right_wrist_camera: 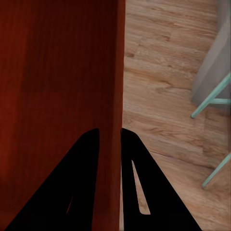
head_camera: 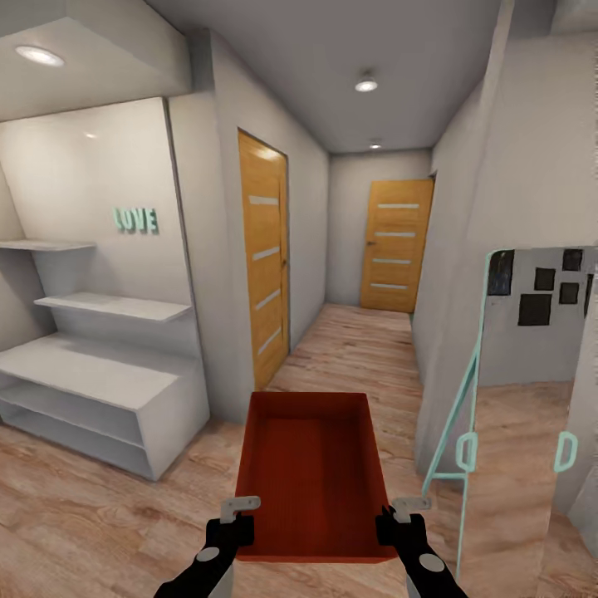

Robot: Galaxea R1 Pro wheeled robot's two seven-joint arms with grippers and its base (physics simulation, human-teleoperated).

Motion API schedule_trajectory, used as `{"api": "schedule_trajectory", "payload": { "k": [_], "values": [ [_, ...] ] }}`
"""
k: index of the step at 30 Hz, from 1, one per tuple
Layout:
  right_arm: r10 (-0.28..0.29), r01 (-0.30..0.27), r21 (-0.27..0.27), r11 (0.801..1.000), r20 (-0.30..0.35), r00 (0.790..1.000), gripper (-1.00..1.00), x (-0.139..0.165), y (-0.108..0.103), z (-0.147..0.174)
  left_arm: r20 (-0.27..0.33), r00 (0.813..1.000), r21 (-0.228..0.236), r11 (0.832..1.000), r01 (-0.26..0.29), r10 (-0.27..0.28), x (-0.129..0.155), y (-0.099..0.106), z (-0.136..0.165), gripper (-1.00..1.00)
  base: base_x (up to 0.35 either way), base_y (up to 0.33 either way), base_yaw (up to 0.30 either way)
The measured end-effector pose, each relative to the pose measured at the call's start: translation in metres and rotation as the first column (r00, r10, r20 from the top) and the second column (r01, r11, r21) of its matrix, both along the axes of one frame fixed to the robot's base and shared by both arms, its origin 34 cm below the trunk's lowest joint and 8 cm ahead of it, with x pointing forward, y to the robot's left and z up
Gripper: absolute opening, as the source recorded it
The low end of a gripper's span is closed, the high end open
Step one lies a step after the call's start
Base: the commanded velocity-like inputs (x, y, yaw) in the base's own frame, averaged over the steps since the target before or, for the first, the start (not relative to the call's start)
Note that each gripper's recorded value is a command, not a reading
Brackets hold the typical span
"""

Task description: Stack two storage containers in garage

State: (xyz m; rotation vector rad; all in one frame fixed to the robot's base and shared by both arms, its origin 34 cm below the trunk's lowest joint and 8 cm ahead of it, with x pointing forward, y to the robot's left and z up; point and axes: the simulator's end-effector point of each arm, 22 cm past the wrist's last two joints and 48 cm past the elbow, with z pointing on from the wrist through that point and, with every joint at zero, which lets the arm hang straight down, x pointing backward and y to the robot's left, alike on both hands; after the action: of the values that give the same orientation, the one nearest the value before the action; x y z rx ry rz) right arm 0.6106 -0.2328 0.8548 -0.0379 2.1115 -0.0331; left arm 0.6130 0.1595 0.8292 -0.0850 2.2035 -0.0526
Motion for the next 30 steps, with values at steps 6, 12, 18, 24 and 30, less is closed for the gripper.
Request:
{"api": "schedule_trajectory", "payload": {
  "k": [6, 12, 18, 24, 30],
  "values": [
    [0.000, 0.000, 0.000, 1.000, 0.002, 1.000, -1.00, 0.0003, 0.0000, 0.0010, 0.002, 1.000, 0.000, 1.000, 0.000, 0.000, 0.0004, 0.0001, 0.0010, -1.00, 0.257, 0.203, -0.253],
    [0.000, 0.000, 0.000, 1.000, 0.004, 1.000, -1.00, 0.0006, 0.0002, 0.0020, 0.004, 1.000, 0.000, 1.000, 0.000, 0.000, 0.0006, 0.0002, 0.0020, -1.00, 0.257, 0.203, -0.253],
    [0.000, 0.000, 0.001, 1.000, 0.006, 1.000, -1.00, 0.0008, 0.0003, 0.0030, 0.006, 1.000, 0.000, 1.000, 0.001, -0.001, 0.0011, 0.0003, 0.0030, -1.00, 0.257, 0.203, -0.253],
    [0.001, -0.001, 0.001, 1.000, 0.008, 1.000, -1.00, 0.0011, 0.0003, 0.0041, 0.008, 1.000, 0.000, 1.000, 0.001, -0.001, 0.0013, 0.0004, 0.0040, -1.00, 0.257, 0.203, -0.253],
    [0.000, 0.000, 0.000, 1.000, 0.009, 1.000, -1.00, 0.0013, 0.0003, 0.0045, 0.009, 1.000, 0.000, 1.000, 0.000, 0.000, 0.0015, 0.0003, 0.0044, -1.00, 0.257, 0.203, -0.253]
  ]
}}
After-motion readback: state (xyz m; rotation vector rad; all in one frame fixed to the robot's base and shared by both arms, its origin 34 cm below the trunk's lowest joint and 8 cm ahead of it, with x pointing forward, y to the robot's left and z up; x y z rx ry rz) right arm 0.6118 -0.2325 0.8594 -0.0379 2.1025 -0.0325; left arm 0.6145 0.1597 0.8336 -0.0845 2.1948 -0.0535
